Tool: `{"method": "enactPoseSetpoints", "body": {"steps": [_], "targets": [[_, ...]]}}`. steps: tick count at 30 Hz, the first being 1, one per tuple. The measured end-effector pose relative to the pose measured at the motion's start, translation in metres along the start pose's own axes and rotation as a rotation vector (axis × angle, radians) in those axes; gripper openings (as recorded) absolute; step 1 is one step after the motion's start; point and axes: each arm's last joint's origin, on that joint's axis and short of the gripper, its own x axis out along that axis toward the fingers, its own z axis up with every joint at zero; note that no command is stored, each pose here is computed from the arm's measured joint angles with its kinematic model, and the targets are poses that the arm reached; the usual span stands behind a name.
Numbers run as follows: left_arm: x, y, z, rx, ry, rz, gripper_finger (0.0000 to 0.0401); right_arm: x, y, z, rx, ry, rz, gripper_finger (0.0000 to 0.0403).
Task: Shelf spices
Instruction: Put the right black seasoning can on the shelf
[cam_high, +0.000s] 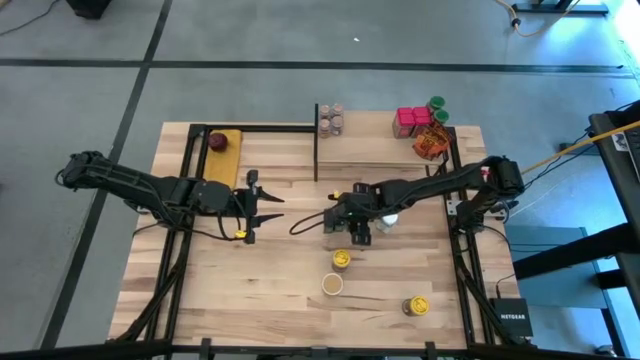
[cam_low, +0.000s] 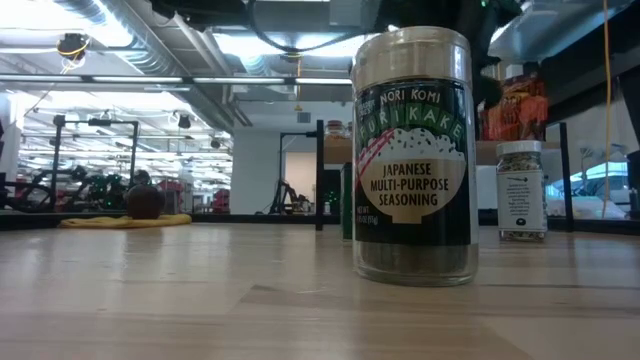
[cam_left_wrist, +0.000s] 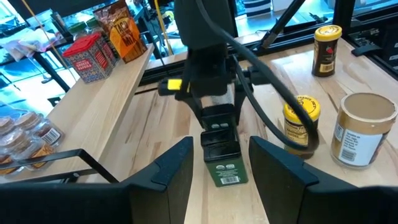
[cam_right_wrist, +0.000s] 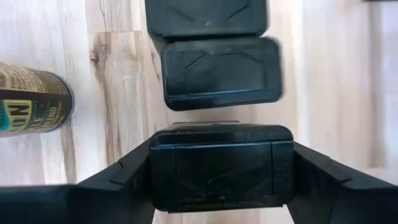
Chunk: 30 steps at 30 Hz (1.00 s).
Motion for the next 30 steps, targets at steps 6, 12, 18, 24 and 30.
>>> {"method": "enactPoseSetpoints", "body": {"steps": [6,12,18,24,30], "targets": [[0.0,0.0,0.0,0.0,0.001,0.0,0.015,-0.027,-0.002,0.019,-0.004,-0.004,-0.044,0.0266],[0.0,0.0,0.0,0.001,0.002,0.0,0.015,-0.058,-0.004,0.038,-0.017,-0.028,-0.046,0.0266],[0.0,0.0,0.0,0.001,0.002,0.0,0.015,-0.086,-0.008,0.051,-0.049,-0.061,-0.124,0.0266],[0.0,0.0,0.0,0.0,0.0,0.0,0.015,-0.104,-0.029,0.067,-0.081,-0.164,-0.21,0.0266],[0.0,0.0,0.001,-0.002,-0.007,0.001,0.015,-0.11,-0.074,0.072,-0.027,-0.201,-0.243,0.0266]]}}
